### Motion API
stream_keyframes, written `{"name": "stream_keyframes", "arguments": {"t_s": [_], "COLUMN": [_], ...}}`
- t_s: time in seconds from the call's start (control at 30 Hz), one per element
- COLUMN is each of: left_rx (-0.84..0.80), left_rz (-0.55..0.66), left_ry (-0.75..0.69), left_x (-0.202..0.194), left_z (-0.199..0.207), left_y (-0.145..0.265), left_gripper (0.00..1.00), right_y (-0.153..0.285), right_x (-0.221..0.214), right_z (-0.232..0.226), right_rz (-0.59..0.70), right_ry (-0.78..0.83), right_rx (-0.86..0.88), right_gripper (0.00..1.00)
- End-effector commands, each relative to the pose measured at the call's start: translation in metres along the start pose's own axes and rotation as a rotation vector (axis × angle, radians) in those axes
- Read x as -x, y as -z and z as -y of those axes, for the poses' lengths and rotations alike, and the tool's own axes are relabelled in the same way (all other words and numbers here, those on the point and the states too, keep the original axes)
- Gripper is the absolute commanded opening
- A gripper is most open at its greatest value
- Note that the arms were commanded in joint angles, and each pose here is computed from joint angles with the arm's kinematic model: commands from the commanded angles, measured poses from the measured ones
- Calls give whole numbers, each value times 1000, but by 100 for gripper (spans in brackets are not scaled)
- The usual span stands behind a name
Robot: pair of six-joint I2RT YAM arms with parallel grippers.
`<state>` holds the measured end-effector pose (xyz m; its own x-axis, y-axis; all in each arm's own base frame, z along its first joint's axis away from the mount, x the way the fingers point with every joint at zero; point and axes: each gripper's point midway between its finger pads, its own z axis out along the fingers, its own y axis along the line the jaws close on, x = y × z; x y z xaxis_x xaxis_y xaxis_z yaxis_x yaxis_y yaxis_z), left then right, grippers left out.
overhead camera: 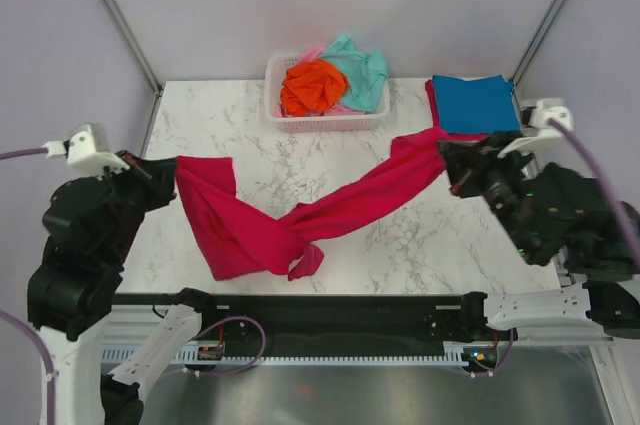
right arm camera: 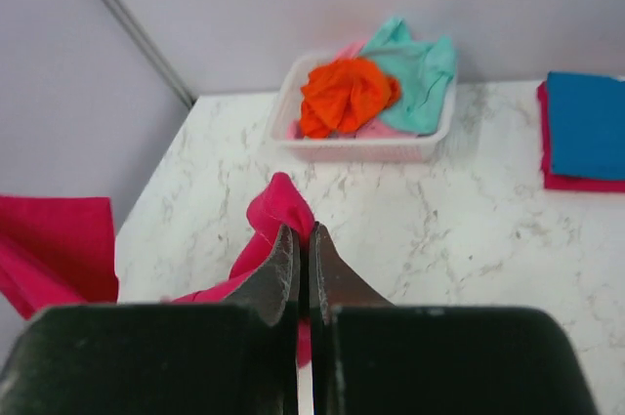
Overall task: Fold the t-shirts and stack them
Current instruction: Flatten the tshirt out
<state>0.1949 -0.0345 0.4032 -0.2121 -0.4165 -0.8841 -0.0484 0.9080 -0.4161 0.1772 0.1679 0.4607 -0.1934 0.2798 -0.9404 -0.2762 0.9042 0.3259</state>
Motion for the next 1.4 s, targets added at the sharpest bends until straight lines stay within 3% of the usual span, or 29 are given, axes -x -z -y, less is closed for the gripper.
{"name": "stream_keyframes", "arguments": {"t_s": [0.0,0.2,0.33,0.37,0.43,0.63,0.77,0.93,1.03,1.1,1.17,1.2,1.23,1.3,1.37], "left_rx": [34,43,-51,-91,-112,-146,-221,-237,-220,-214,-193,-182,-169,-157,-161], "left_rz": [210,493,694,711,750,714,606,280,104,-9,-113,-136,-172,-194,-222], "left_ry": [79,177,102,71,41,-17,-83,-156,-173,-193,-214,-213,-216,-203,-196], "left_x": [47,82,101,101,108,108,89,36,-10,-45,-74,-80,-90,-96,-101], "left_z": [-11,-34,-34,-27,-23,-11,10,30,28,23,17,15,12,11,14], "left_y": [44,91,129,128,135,124,93,13,-31,-56,-78,-83,-92,-99,-108], "left_gripper": [2,2,2,2,2,2,2,2,2,2,2,2,2,2,2], "right_y": [18,34,44,48,50,58,50,17,-16,-54,-87,-102,-116,-139,-158], "right_x": [42,58,62,71,74,99,81,5,-43,-78,-92,-101,-99,-103,-110], "right_z": [49,96,122,126,129,130,127,107,99,90,130,137,181,210,264], "right_rz": [78,142,195,221,218,258,240,173,88,-50,-155,-215,-261,-318,-362], "right_ry": [133,90,55,-3,49,-38,36,310,499,563,585,563,523,416,293], "right_rx": [-121,-304,-378,-376,-370,-316,-388,-488,-516,-426,-540,-510,-629,-599,-719], "right_gripper": [0,0,0,0,0,0,0,0,0,0,0,0,0,0,0]}}
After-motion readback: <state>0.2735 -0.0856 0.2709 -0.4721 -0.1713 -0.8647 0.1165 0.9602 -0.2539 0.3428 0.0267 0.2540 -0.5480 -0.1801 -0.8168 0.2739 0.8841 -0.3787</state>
